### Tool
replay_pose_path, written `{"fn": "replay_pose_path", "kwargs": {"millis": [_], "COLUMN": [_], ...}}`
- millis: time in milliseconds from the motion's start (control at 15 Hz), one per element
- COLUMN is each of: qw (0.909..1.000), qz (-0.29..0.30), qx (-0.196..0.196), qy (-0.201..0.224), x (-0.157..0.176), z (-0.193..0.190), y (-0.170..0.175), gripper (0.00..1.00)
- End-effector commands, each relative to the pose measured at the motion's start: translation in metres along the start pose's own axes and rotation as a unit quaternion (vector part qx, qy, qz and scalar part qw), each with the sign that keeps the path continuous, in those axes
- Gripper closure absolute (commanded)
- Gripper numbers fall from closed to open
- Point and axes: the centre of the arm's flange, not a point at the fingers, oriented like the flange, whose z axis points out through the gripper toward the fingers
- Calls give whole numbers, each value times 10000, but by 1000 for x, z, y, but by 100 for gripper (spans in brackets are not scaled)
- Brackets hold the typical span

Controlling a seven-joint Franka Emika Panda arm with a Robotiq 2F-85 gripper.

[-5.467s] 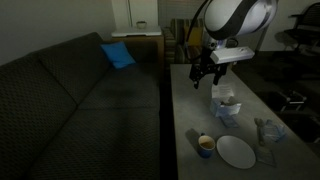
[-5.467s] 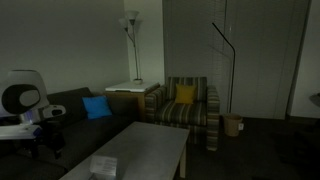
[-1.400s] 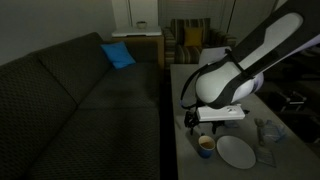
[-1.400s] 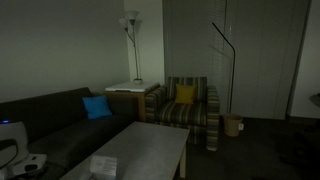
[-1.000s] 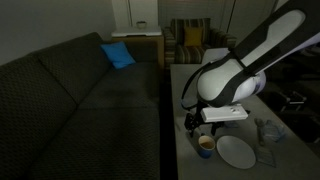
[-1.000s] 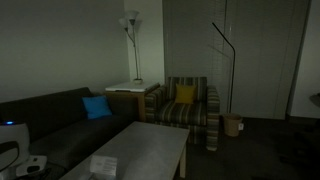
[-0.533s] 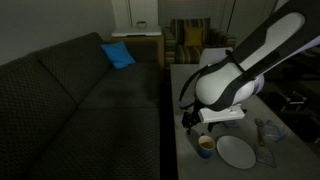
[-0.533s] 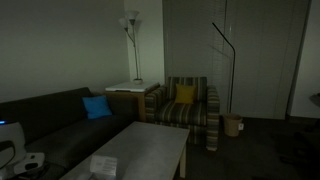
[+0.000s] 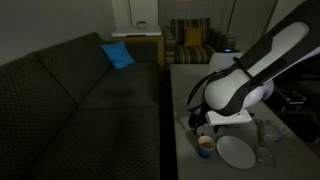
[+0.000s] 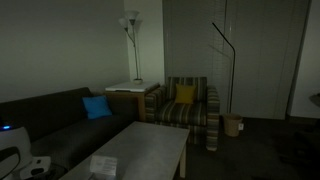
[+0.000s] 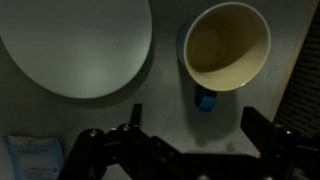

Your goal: Pick up the blue cup from the table and put it on the plate.

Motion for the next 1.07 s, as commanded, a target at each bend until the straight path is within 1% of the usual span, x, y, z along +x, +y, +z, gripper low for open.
{"fn": "replay_pose_path", "kwargs": {"millis": [0,467,600,667,733,800,867,1000], "qw": [9997,9992,9992,9992,9993,9993,9993,9994], "qz": [130,321,318,317,307,300,292,280], "qx": [216,218,215,215,208,207,204,203], "qy": [-31,-62,-74,-80,-83,-81,-81,-79], "x": [10,4,2,2,1,1,1,1], "z": [35,46,48,49,49,49,48,48], "y": [0,2,1,1,1,1,0,-1], "gripper": [0,0,7,13,21,32,40,60]}}
